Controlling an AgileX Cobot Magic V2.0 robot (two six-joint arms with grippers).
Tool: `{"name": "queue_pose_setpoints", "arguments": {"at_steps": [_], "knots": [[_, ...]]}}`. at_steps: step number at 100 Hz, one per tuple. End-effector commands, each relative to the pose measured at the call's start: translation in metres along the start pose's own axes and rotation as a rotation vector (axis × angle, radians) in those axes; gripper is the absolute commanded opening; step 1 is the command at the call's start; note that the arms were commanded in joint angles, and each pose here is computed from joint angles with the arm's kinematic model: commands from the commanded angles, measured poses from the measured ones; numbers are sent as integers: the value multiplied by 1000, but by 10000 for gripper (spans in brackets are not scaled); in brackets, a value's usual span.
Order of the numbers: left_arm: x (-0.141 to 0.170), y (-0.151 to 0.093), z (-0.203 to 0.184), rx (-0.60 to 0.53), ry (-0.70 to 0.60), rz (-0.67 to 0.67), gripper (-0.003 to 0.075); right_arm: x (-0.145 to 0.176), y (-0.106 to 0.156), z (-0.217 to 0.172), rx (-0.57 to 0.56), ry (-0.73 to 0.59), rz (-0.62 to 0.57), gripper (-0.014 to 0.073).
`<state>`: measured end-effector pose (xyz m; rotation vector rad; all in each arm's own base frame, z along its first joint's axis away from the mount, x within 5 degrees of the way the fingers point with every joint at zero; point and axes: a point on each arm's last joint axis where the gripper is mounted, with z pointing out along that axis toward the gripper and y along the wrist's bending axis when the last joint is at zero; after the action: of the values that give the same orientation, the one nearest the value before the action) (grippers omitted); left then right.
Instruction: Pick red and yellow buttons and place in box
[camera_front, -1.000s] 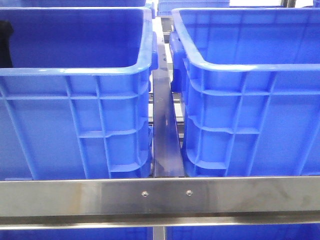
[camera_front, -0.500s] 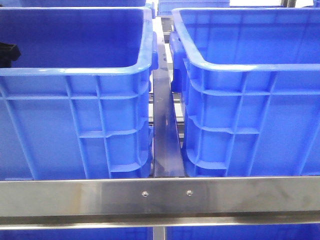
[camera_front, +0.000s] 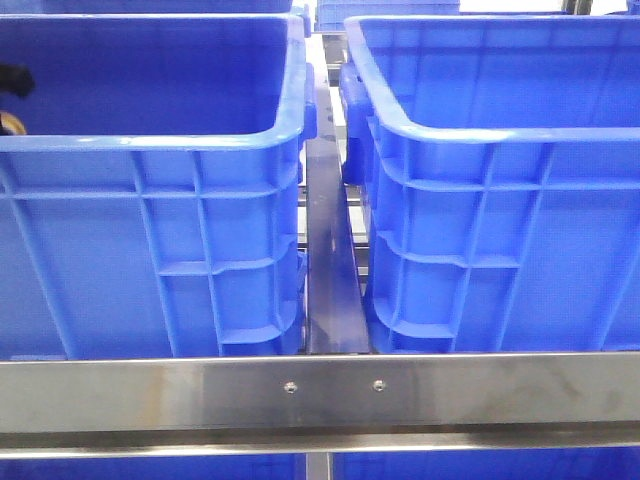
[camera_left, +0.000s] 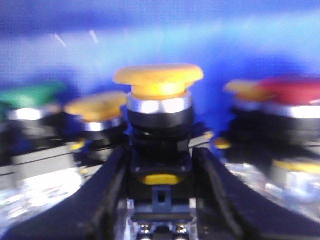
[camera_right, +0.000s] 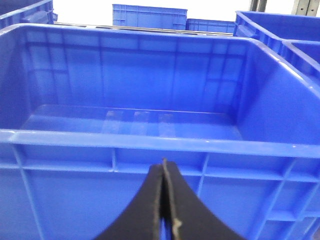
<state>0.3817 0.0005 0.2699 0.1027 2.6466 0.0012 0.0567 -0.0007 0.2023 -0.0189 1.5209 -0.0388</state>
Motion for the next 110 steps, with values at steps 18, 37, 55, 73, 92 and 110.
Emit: {"name": "queue_pose_setpoints", "arguments": {"at_steps": [18, 37, 55, 73, 92, 110], "knots": [[-12, -22, -88, 26, -260, 116, 40, -14, -1, -3, 8, -117, -5, -63], [-4, -74, -130, 150, -367, 327, 40, -14, -1, -3, 8, -117, -5, -63], [13, -126, -154, 284, -383, 492, 40, -14, -1, -3, 8, -117, -5, -63], [31, -172, -165, 397, -380, 611, 40, -14, -1, -3, 8, -116, -7, -63], [48, -209, -172, 486, -384, 703, 40, -14, -1, -3, 8, -116, -7, -63], [58, -232, -172, 533, -381, 758, 40, -14, -1, -3, 8, -117, -7, -63]]}}
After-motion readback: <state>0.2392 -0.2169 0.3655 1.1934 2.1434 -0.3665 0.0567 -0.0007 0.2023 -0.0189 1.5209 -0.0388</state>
